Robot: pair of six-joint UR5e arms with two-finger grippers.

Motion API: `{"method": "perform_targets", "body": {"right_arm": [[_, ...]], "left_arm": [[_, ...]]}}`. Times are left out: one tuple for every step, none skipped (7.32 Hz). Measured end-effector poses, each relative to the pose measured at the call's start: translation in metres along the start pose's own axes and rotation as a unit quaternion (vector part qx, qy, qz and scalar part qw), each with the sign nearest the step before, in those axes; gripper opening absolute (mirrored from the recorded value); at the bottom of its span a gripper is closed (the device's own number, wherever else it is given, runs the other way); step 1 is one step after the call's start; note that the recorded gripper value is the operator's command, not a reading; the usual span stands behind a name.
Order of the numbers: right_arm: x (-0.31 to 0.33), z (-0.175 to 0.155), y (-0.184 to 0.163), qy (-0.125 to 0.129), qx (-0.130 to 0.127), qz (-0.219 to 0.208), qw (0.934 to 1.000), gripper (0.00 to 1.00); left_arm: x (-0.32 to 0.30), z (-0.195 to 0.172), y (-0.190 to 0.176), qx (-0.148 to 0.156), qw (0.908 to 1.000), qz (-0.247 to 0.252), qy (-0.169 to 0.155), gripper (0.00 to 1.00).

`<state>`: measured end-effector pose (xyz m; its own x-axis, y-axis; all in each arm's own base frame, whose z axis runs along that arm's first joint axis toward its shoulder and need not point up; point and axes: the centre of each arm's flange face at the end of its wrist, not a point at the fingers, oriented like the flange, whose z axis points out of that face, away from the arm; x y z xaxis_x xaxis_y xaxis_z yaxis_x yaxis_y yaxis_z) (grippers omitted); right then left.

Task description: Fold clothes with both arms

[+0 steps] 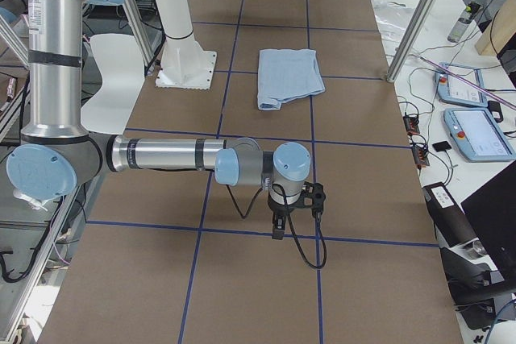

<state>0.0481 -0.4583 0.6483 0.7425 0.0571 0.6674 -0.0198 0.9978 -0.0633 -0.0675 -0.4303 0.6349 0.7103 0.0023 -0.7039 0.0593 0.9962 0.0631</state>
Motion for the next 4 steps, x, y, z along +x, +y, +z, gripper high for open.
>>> {"method": "perform_targets", "body": {"right_arm": [[-0.0004, -0.0004, -0.0001, 0.0, 0.001, 0.0, 1.0, 1.0], [-0.0007, -0.0008, -0.0001, 0.0, 0.001, 0.0, 1.0, 1.0], [-0.001, -0.0011, -0.0001, 0.0, 0.001, 0.0, 1.0, 1.0], [-0.0011, -0.0012, -0.0001, 0.0, 0.001, -0.001, 1.0, 1.0]], "left_arm": [[0.0005, -0.0003, -0.0007, 0.001, 1.0, 0.001, 0.0, 1.0], [0.001, -0.0005, -0.0014, 0.001, 1.0, 0.001, 0.0, 1.0], [0.0011, -0.0005, -0.0016, 0.001, 1.0, 0.002, 0.0, 1.0], [0.0011, -0.0006, -0.0018, 0.001, 1.0, 0.001, 0.0, 1.0]]}}
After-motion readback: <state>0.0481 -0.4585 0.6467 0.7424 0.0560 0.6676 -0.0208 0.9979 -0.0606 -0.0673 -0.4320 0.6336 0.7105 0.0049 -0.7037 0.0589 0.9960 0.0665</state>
